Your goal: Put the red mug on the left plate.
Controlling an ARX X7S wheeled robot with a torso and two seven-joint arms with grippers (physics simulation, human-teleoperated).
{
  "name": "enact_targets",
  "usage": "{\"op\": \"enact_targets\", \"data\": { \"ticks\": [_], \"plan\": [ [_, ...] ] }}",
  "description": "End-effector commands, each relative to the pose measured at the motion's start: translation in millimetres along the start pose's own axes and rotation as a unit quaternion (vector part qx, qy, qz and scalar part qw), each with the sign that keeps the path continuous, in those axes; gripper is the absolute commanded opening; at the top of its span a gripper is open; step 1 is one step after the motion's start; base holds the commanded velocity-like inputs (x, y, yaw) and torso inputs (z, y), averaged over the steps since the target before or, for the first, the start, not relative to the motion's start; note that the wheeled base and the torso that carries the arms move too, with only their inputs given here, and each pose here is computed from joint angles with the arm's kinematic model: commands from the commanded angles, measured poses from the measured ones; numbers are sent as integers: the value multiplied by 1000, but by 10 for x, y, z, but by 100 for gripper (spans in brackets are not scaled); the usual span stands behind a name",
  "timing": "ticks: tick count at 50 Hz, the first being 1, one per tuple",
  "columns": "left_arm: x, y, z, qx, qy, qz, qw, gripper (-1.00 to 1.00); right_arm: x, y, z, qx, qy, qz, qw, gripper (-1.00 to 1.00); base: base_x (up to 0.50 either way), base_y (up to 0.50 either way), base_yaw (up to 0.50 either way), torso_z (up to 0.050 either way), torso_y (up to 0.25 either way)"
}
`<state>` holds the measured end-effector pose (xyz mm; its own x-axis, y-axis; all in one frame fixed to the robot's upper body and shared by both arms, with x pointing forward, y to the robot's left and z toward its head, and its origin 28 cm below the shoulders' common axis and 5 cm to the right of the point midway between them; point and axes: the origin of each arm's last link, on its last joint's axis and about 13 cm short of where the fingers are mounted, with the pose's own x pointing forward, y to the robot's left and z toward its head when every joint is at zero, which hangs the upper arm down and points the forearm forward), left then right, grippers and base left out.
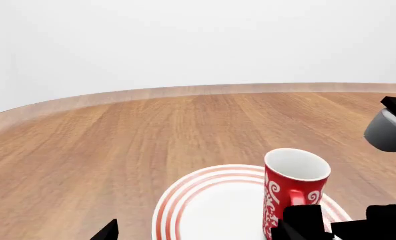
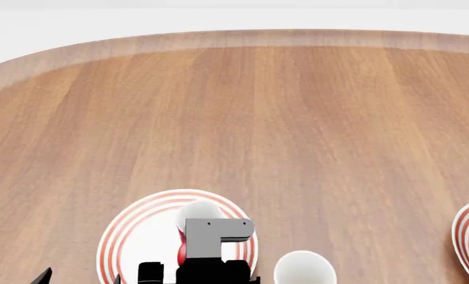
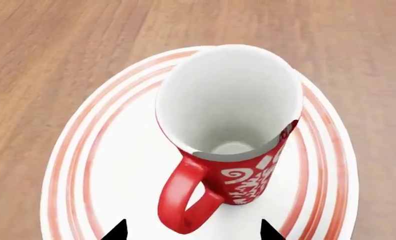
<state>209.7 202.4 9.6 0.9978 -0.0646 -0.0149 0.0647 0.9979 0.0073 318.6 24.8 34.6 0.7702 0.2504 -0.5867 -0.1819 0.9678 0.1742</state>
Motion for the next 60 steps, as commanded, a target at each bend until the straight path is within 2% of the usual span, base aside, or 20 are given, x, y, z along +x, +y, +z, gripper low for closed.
{"op": "enact_targets", "data": {
  "ticks": [1,14,25,30,40,55,60],
  "plan": [
    [4,2,-1,-1,0,1,1000,100,-56,4,52,5,-14,1,1000,100,0,0,0,0,0],
    [-1,8,3,-3,-1,2,1000,100,-368,-60,179,18,-76,12,997,100,0,0,0,0,0],
    [-12,35,54,-4,-4,6,1000,100,-525,-69,205,32,-90,33,995,100,0,0,0,0,0],
    [-38,20,300,-6,-23,12,1000,100,-777,-48,369,34,-131,44,990,100,0,0,0,0,0],
    [-155,44,709,-15,-73,16,997,100,-937,-47,495,42,-159,47,985,100,0,0,0,0,0],
    [-260,18,973,-23,-109,5,994,100,-1123,-39,602,43,-195,50,979,100,0,0,0,0,0],
    [-278,6,1020,-25,-114,1,993,100,-1215,-39,666,49,-249,51,966,100,0,0,0,0,0]
  ]
}}
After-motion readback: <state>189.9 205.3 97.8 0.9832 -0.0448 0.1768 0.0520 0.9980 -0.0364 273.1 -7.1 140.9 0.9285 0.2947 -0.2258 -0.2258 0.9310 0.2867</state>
